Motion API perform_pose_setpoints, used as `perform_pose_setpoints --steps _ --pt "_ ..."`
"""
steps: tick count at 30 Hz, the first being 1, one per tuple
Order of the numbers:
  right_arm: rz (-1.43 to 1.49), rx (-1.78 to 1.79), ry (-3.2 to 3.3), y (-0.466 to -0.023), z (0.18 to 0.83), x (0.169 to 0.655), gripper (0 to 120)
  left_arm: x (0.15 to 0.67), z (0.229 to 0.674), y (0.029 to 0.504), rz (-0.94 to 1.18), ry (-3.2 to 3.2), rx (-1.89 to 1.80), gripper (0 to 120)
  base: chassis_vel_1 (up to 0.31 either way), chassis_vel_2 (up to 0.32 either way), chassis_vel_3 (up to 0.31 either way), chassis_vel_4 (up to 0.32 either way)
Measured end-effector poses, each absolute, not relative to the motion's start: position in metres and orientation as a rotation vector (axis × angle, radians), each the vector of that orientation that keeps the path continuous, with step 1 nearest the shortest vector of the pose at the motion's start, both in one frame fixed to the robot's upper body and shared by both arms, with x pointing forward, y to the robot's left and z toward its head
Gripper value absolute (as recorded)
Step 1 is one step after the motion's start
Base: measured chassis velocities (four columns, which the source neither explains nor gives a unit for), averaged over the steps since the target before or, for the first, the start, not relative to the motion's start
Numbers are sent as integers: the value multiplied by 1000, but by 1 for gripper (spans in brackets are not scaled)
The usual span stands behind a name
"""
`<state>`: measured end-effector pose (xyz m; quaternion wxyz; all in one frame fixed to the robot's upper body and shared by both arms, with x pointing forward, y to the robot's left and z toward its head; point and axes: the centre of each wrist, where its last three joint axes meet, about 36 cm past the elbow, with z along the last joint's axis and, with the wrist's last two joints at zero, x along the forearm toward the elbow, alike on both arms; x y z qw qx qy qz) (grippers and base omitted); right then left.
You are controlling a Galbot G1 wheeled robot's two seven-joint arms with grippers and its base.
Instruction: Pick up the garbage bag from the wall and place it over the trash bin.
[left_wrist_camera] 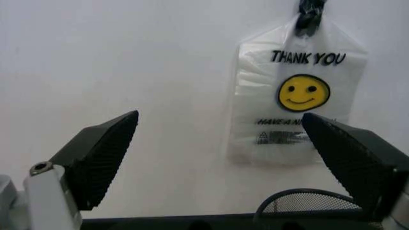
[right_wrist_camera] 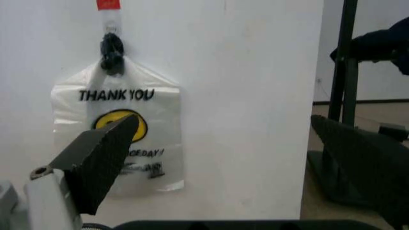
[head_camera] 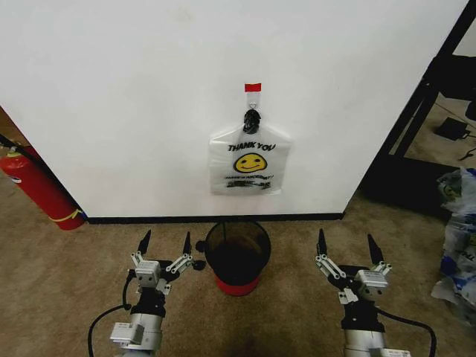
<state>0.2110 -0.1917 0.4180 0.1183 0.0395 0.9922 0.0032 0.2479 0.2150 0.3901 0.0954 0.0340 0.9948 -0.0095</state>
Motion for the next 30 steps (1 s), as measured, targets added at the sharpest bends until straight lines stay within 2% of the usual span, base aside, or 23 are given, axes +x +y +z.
perform_pose_setpoints --steps 7,13,19,21,26,27,30 --pt "110 -4 2953 -196 400 222 100 250 389 216 -19 2946 95 100 0 0 0 0" --pt "261 -224 2950 -221 393 259 100 245 385 219 4 2951 79 100 0 0 0 0" --pt "511 -527 2903 -240 398 334 100 239 389 216 52 2935 71 100 0 0 0 0" --pt "553 -573 2894 -239 399 345 100 237 390 215 56 2933 67 100 0 0 0 0" --pt "856 -866 2723 -226 415 433 100 229 391 213 70 2933 30 100 0 0 0 0" --pt "856 -866 2723 -226 415 433 100 229 391 213 70 2933 30 100 0 0 0 0" --pt "988 -919 2666 -221 413 478 100 225 397 214 72 2924 5 100 0 0 0 0"
